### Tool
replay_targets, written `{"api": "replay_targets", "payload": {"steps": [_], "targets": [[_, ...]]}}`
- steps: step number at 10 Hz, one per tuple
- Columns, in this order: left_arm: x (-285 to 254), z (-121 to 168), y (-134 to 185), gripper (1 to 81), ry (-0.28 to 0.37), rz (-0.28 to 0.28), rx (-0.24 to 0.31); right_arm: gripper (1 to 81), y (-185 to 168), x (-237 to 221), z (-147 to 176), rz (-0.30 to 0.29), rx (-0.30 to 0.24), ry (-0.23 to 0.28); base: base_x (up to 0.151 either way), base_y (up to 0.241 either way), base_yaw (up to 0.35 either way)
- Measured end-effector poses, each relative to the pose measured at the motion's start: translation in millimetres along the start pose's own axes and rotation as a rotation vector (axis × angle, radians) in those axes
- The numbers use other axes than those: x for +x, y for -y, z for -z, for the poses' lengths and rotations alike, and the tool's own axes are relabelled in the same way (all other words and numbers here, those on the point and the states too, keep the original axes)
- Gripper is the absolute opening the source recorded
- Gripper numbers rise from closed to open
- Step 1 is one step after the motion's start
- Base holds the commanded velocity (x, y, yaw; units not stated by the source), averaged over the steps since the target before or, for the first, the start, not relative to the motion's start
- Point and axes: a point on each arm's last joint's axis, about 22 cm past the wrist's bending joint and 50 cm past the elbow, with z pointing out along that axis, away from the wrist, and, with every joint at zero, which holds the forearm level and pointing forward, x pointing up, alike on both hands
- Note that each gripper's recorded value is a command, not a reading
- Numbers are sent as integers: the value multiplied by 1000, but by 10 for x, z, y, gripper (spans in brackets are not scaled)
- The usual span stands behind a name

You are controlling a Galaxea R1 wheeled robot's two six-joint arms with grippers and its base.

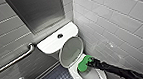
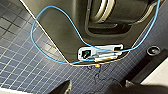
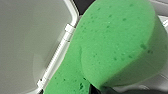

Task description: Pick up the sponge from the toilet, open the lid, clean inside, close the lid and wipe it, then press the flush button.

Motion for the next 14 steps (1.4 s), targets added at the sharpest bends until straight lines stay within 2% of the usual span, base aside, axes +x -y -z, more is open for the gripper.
{"api": "replay_targets", "payload": {"steps": [4, 6, 8, 12, 14], "targets": [[-4, 2, 13, 811, 1, 1, 2, 10, -160, -38, -11, -6, -34, 0, 0, 0, 0], [-12, 3, 11, 811, 2, 1, 2, 10, -444, -91, 13, -25, -79, -9, 0, 0, 0], [-10, 3, 11, 811, 2, 1, 2, 10, -597, -93, 68, -32, -95, -16, 0, 0, 0], [-4, -12, -29, 811, 1, 1, -2, 10, -680, -186, 295, -54, -32, -27, 0, 0, 0], [19, -39, -109, 811, -2, 0, -13, 10, -941, -335, 549, -83, -23, -25, 0, 0, 0]]}}
